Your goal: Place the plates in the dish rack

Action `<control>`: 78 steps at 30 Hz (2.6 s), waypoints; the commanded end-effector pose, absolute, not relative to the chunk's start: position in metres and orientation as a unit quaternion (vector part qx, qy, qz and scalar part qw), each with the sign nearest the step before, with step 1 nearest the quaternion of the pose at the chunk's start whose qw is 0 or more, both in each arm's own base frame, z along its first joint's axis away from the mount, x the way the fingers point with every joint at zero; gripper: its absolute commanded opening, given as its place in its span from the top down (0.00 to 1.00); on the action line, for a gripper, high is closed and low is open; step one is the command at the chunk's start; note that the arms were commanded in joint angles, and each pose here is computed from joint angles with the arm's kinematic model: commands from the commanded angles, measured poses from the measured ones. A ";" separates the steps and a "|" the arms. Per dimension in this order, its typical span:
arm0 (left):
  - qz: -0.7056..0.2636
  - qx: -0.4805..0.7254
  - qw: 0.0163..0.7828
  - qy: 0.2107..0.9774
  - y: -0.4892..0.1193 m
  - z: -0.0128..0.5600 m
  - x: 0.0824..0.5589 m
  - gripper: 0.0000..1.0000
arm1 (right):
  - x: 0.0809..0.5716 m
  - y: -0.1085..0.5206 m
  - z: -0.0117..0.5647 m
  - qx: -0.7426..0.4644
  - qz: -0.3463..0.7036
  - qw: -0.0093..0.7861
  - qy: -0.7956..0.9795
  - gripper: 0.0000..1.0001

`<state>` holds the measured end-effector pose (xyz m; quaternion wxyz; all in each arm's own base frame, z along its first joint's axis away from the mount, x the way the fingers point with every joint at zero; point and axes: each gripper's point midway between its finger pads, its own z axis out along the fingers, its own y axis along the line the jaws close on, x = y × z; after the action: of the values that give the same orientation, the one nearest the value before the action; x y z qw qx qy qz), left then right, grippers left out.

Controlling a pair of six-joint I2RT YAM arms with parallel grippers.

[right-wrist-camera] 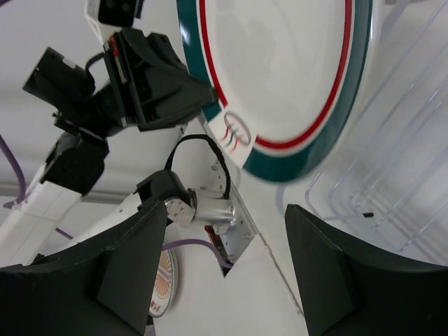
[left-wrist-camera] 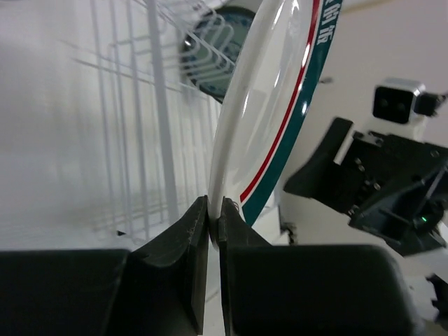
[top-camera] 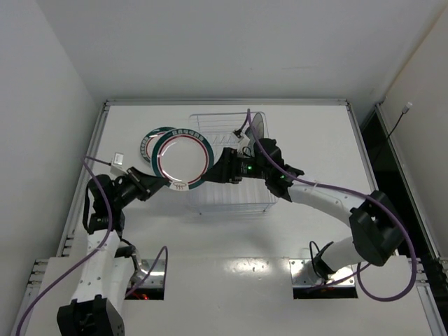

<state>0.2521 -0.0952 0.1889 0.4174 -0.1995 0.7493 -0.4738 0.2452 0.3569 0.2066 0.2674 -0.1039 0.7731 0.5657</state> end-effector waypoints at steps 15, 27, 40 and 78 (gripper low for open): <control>-0.618 -0.038 0.443 0.648 -0.145 0.266 0.217 1.00 | 0.254 0.345 0.207 -0.091 0.563 0.299 0.765 0.56; -0.600 -0.045 0.457 0.655 -0.142 0.276 0.223 1.00 | 0.272 0.259 0.218 -0.051 0.412 0.395 0.820 0.37; -0.618 -0.044 0.448 0.645 -0.145 0.275 0.217 1.00 | 0.260 0.268 0.250 -0.057 0.532 0.439 0.722 0.36; -0.620 -0.052 0.432 0.653 -0.159 0.262 0.221 1.00 | 0.245 0.265 0.293 -0.071 0.579 0.510 0.633 0.30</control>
<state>0.2241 -0.1563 0.2447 0.4004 -0.0845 0.6744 -0.6146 0.2448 0.2530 0.2693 0.4966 -0.0466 0.6692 0.5507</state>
